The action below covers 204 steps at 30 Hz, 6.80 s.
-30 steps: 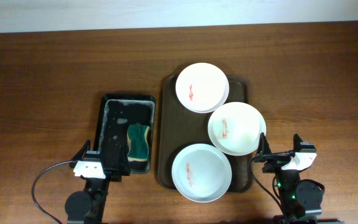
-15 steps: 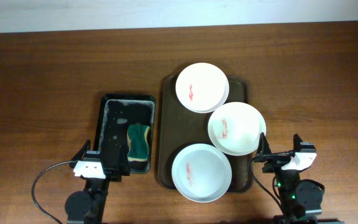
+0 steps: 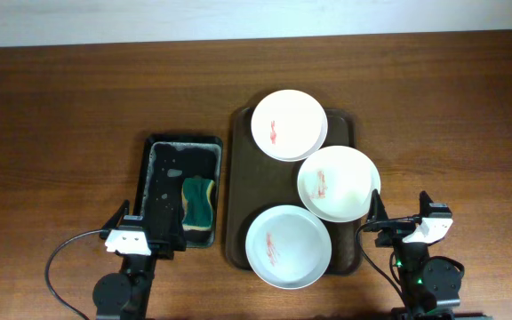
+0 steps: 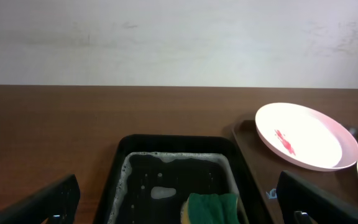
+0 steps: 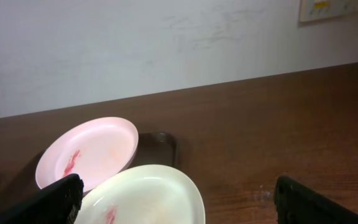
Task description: Clean dirty plates on tray and stack at the side
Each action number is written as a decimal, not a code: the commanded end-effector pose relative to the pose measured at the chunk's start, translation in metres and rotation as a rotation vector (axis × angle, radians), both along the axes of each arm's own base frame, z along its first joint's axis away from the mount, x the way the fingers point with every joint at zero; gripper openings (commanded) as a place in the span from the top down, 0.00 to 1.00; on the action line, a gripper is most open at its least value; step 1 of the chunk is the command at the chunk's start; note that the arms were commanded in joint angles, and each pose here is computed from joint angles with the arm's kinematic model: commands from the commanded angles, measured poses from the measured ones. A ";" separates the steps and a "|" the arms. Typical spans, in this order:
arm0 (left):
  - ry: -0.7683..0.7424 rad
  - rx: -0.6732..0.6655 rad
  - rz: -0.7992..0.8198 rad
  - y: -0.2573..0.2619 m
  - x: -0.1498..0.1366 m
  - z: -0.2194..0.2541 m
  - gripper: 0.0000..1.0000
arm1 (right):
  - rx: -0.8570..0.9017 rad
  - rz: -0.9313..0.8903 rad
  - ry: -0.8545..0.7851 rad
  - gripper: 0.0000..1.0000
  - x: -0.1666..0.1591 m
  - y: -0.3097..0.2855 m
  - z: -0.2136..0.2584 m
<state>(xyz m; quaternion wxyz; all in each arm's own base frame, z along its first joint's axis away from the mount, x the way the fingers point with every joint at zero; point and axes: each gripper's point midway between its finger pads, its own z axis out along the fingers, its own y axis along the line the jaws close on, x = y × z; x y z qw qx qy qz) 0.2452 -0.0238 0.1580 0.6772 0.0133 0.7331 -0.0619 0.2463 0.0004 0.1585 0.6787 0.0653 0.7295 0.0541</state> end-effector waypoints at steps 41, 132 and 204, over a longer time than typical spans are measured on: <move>1.077 -0.082 -0.207 -0.051 0.009 0.057 0.16 | 0.206 0.352 1.348 0.25 -0.045 0.095 -0.010; 1.308 -0.146 -0.443 -0.266 0.017 -0.096 1.00 | 0.182 0.096 1.374 0.96 -0.009 0.090 -0.138; 1.213 -0.047 0.115 -0.029 0.077 -0.004 1.00 | -0.852 0.012 0.561 0.96 0.005 0.151 0.077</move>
